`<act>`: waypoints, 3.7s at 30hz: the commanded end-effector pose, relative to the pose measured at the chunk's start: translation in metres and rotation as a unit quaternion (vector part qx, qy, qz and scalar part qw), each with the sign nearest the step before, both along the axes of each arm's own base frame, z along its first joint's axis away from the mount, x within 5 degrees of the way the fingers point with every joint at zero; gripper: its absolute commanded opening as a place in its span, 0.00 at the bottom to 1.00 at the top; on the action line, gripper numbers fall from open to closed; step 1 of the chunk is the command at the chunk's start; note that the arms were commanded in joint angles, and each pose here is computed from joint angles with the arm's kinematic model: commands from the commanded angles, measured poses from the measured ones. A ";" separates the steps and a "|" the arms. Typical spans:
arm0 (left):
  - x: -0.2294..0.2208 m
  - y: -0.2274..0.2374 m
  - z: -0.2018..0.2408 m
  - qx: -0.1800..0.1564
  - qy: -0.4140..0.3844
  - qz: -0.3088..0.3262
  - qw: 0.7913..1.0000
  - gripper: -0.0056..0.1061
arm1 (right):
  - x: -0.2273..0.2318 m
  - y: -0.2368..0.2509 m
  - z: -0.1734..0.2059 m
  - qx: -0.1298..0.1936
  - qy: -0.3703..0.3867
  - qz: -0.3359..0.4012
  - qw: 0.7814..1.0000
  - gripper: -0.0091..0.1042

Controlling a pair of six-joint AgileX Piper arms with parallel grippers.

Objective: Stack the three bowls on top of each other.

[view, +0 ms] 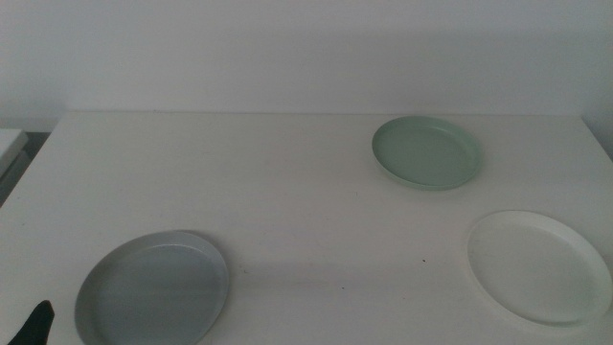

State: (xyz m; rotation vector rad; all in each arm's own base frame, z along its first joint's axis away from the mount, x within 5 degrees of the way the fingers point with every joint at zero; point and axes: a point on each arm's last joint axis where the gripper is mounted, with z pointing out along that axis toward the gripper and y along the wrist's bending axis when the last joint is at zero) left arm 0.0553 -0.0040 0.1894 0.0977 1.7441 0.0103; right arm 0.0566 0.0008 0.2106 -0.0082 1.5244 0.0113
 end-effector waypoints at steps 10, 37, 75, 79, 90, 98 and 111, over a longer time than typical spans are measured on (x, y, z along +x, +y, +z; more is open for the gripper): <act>0.000 0.000 0.001 -0.001 -0.008 0.001 1.000 0.89 | 0.000 0.000 -0.001 0.018 0.000 0.000 1.000 0.90; 0.000 0.000 0.002 0.010 -0.013 0.000 1.000 0.89 | 0.084 0.003 0.077 0.088 0.321 -0.016 0.943 0.90; 0.001 0.000 0.009 -0.018 -0.049 0.005 0.999 0.89 | 0.243 -0.060 0.004 0.054 0.599 -0.071 0.796 0.90; 0.001 0.000 0.009 -0.020 -0.048 0.005 0.999 0.89 | 0.250 -0.061 -0.021 0.056 0.627 -0.069 0.774 0.88; 0.001 0.000 0.009 -0.020 -0.047 0.005 0.999 0.89 | 0.258 -0.063 -0.070 0.064 0.680 -0.066 0.727 0.60; 0.001 0.000 0.009 -0.015 -0.048 0.004 0.999 0.89 | 0.259 -0.063 -0.079 0.063 0.685 -0.065 0.723 0.36; 0.001 0.000 0.009 -0.015 -0.049 0.005 0.999 0.89 | 0.250 -0.047 -0.030 0.075 0.676 -0.071 0.730 0.06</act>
